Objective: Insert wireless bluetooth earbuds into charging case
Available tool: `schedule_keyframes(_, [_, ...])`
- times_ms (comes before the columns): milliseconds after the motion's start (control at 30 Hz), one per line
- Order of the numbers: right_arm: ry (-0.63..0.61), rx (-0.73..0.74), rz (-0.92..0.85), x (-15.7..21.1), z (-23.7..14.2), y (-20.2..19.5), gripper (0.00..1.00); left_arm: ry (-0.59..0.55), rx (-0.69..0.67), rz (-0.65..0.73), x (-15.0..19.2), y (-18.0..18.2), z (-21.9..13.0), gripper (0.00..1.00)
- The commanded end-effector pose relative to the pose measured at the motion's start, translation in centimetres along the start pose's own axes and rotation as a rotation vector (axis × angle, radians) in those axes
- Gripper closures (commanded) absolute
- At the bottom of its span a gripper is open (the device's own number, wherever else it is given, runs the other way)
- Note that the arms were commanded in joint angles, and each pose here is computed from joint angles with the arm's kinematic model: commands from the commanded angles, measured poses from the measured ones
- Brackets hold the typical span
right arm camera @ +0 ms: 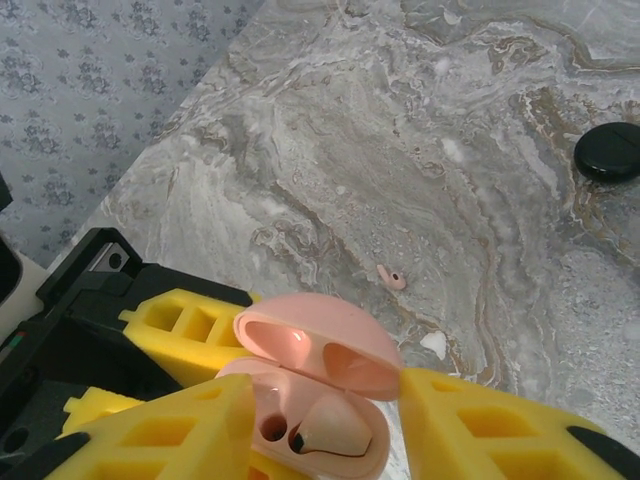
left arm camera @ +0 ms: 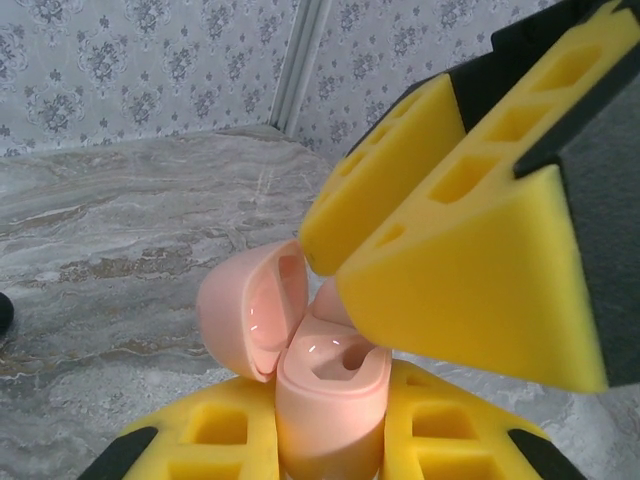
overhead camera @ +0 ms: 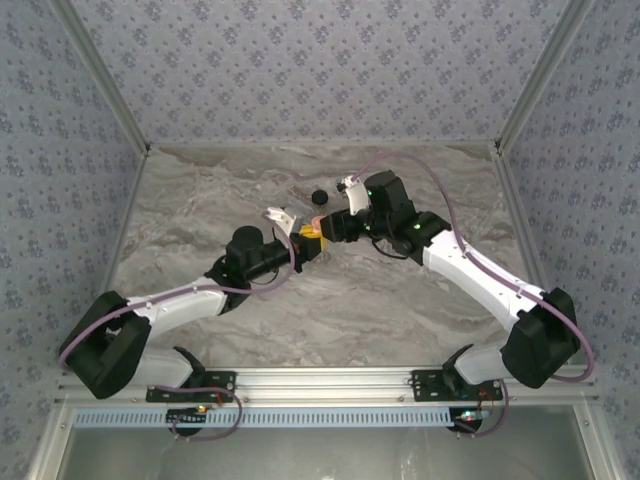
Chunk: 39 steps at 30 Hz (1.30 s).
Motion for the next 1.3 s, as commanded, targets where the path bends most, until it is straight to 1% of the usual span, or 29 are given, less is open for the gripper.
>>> schedule_keyframes(0, [-0.021, 0.048, -0.016, -0.7, -0.8, 0.1, 0.54, -0.059, 0.01, 0.06, -2.6, -0.7, -0.3, 0.83])
schedule_keyframes(167, [-0.066, 0.135, -0.02, -1.1, -1.6, -0.6, 0.52, -0.023, -0.036, 0.081, -2.3, -0.3, -0.8, 0.83])
schedule_keyframes(267, [-0.104, 0.197, -0.013, -1.5, -2.1, -1.3, 0.51, 0.022, -0.074, 0.1, -2.3, 0.0, -1.3, 0.83])
schedule_keyframes(533, [-0.11, 0.295, 0.003, -1.1, -1.8, -2.8, 0.5, 0.124, -0.201, 0.149, -2.0, 1.1, -2.8, 0.83])
schedule_keyframes(667, [-0.06, 0.316, 0.012, -0.5, -0.5, -3.6, 0.5, 0.136, -0.227, 0.156, -2.1, 1.3, -3.5, 0.82])
schedule_keyframes(800, [0.01, 0.303, 0.033, 0.5, 1.3, -4.4, 0.5, 0.134, -0.256, 0.154, -2.7, 1.3, -4.4, 0.83])
schedule_keyframes(867, [0.023, 0.277, 0.039, -0.1, 2.1, -4.2, 0.5, 0.137, -0.276, 0.155, -3.0, 1.4, -4.9, 0.82])
schedule_keyframes(1167, [0.19, 0.209, 0.066, 1.7, 7.9, -5.5, 0.51, 0.129, -0.4, 0.149, -4.7, 1.9, -7.7, 0.83])
schedule_keyframes(1267, [0.243, 0.18, 0.076, 2.3, 9.8, -5.7, 0.51, 0.132, -0.418, 0.154, -5.1, 1.9, -8.4, 0.83])
Point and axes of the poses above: each hand's point on the last joint's axis, 136 mm out from that joint toward the fingers, its own z axis out along the fingers, its own y axis along the line the jaws close on, x = y × z, the point moved 5 cm from there along -z, back along the fingers, and after that the axes turned 11 degrees about z, right-handed, at the moved point
